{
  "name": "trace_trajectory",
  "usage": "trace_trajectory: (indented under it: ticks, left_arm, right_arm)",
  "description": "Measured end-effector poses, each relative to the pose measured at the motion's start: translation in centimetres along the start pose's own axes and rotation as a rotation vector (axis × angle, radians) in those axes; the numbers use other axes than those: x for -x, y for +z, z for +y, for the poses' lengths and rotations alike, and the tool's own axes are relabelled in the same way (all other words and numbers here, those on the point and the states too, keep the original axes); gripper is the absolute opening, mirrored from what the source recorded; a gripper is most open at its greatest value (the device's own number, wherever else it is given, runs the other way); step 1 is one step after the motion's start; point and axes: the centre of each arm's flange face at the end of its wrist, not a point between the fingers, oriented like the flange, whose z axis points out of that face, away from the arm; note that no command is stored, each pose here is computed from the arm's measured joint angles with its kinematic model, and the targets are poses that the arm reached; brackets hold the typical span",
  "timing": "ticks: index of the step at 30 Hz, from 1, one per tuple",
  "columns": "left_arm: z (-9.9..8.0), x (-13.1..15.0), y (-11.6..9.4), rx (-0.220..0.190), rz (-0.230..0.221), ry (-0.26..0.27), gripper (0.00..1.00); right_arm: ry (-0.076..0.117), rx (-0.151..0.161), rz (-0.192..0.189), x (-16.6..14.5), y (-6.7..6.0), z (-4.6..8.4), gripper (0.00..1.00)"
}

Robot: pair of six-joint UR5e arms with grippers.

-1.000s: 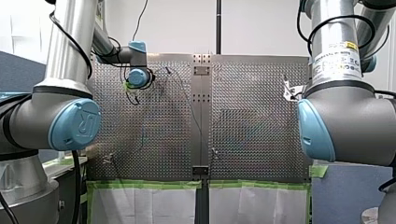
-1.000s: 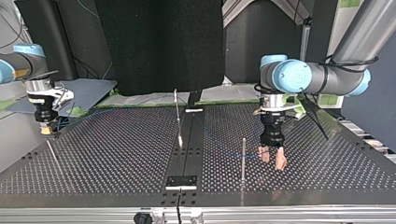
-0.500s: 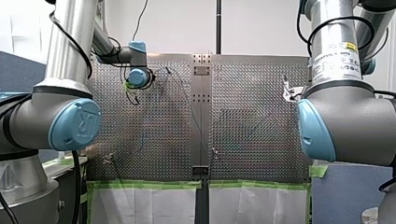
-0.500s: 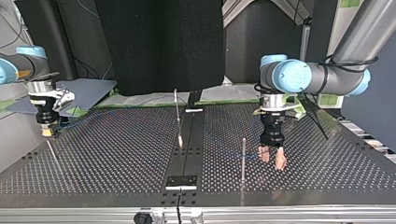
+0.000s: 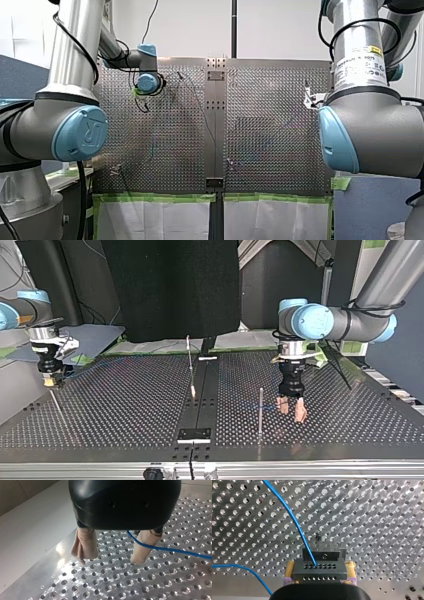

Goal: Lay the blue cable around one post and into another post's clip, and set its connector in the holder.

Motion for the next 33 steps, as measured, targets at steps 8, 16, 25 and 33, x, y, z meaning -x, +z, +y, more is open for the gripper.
trace_trajectory:
  ticks: [8,16,25,33]
  left_arm:
    - [-0.03,0.09,0.08,-0.001,-0.001,0.0,0.95]
    - [-0.05,0.14,0.12,-0.001,-0.002,0.0,0.95]
    - [-0.03,0.16,0.13,-0.001,-0.003,0.0,0.95]
    - [-0.04,0.17,0.14,0.0,-0.004,0.0,0.95]
  right_arm:
    - [0.017,0.0,0.01,-0.08,0.21,0.1,0.0]
    - [0.026,-0.002,0.014,-0.03,0.31,0.04,0.0]
    - [0.029,-0.008,0.009,0.74,0.56,-0.28,0.0]
    - [0.027,-0.019,0.015,0.57,0.9,-0.53,0.0]
